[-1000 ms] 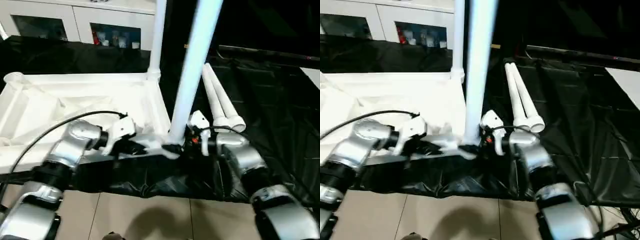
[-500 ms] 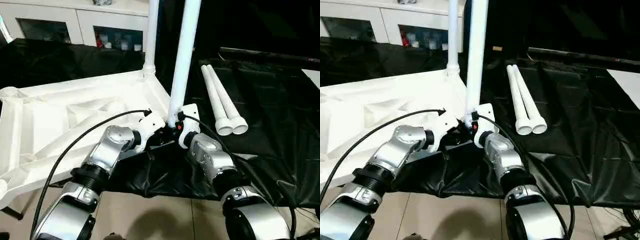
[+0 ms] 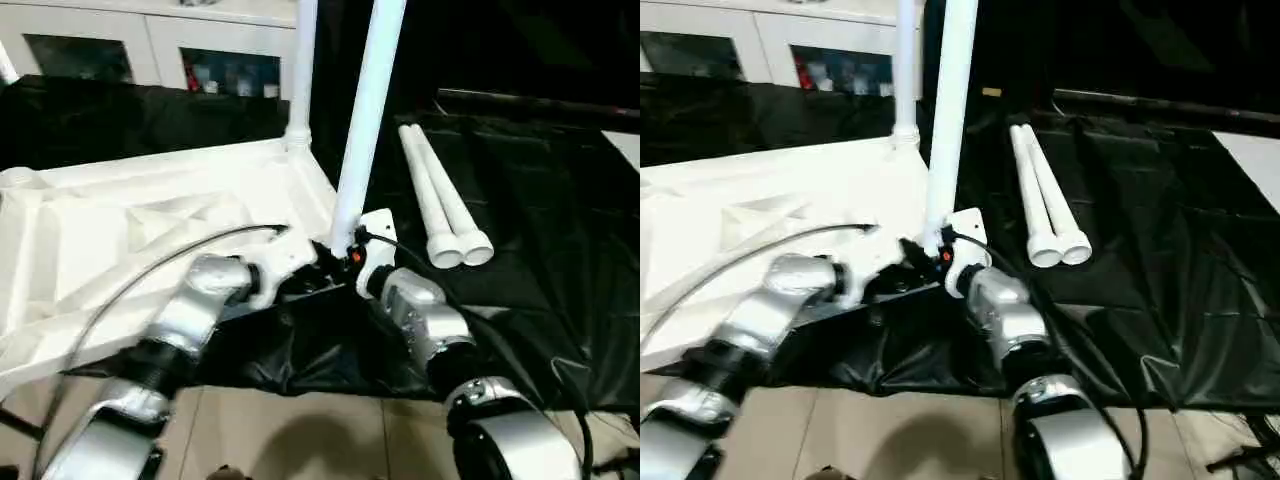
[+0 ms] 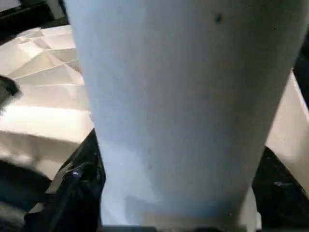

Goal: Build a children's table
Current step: Insert table leg to table base

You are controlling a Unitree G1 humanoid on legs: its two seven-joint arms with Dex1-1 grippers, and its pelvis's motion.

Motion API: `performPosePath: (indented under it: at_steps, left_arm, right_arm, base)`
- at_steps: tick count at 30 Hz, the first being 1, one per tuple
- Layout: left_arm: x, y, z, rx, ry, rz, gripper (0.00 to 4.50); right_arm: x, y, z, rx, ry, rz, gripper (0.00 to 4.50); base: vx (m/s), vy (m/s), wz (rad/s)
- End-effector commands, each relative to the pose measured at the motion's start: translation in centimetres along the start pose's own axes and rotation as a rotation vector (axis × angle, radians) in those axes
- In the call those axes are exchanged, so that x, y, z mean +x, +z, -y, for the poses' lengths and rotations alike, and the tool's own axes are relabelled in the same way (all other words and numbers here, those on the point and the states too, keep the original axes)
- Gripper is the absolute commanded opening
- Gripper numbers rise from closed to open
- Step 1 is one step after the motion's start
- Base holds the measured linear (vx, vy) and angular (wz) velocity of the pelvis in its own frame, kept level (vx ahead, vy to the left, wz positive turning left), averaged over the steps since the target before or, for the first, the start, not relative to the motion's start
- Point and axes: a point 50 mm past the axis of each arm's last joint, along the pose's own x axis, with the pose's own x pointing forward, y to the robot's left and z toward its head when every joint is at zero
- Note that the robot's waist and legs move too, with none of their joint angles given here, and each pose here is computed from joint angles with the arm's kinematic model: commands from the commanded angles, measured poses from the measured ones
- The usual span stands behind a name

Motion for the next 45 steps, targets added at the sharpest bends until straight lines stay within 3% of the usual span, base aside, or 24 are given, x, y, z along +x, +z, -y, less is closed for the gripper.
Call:
performPosePath:
  at_steps: [1,5,10,11,13,18,20,23,31,32,39,40,43,45]
  left_arm:
    - [-1.0,0.7,-0.2,0.002,-0.02,0.047,0.84]
    - [-3.0,0.9,-0.2,-0.037,-0.078,0.063,1.13]
    - [-4.9,2.1,-1.0,-0.142,-0.088,0.159,1.54]
    - [-5.0,4.0,-3.2,-0.253,0.06,0.316,1.6]
    - [-4.6,5.4,-4.1,-0.341,0.1,0.435,1.66]
    - [-3.6,7.9,-3.9,-0.451,-0.012,0.596,1.99]
    - [-3.0,9.7,-3.5,-0.5,-0.138,0.69,2.08]
    - [-2.8,10.8,-2.7,-0.52,-0.28,0.747,2.33]
    - [-2.2,11.8,-0.6,-0.547,-0.545,0.711,2.81]
    - [-2.1,11.7,-0.2,-0.542,-0.562,0.69,3.02]
    - [-0.2,10.9,-0.4,-0.523,-0.407,0.587,3.55]
    - [-0.2,10.9,-0.5,-0.526,-0.402,0.589,3.28]
    - [-0.1,11.0,-0.5,-0.532,-0.377,0.594,3.19]
    - [0.0,11.0,-0.4,-0.519,-0.365,0.588,2.83]
  right_arm:
    - [-0.3,1.9,0.4,-0.027,0.056,0.04,2.74]
    - [-1.3,2.8,0.8,-0.044,0.162,0.031,2.73]
    - [-2.1,3.7,0.8,-0.028,0.265,0.04,2.73]
    - [-2.7,4.1,0.5,-0.011,0.358,0.045,2.73]
    - [-3.1,4.4,0.0,0.004,0.431,0.046,2.73]
    - [-3.7,4.8,-1.3,0.025,0.568,0.037,2.73]
    - [-4.0,4.8,-2.0,0.038,0.646,0.012,2.73]
    - [-4.3,4.7,-2.2,0.048,0.681,-0.012,2.73]
    - [-5.9,3.4,-2.5,0.043,0.772,-0.168,2.73]
    - [-6.0,3.2,-2.5,0.042,0.775,-0.183,2.73]
    - [-6.4,2.9,-2.5,0.027,0.771,-0.236,2.73]
    - [-6.4,2.9,-2.5,0.025,0.77,-0.24,2.73]
    - [-6.3,3.0,-2.4,0.017,0.754,-0.245,2.73]
    - [-6.2,3.1,-2.3,0.009,0.747,-0.241,2.73]
  base:
    - [0.0,0.0,0.0]
    - [0.0,0.0,0.0]
    - [0.0,0.0,0.0]
    - [0.0,0.0,0.0]
    - [0.0,0.0,0.0]
    - [0.0,0.0,0.0]
    - [0.0,0.0,0.0]
    - [0.0,0.0,0.0]
    - [0.0,0.0,0.0]
    - [0.0,0.0,0.0]
    - [0.0,0.0,0.0]
    - [0.0,0.0,0.0]
    - [0.0,0.0,0.0]
    - [0.0,0.0,0.0]
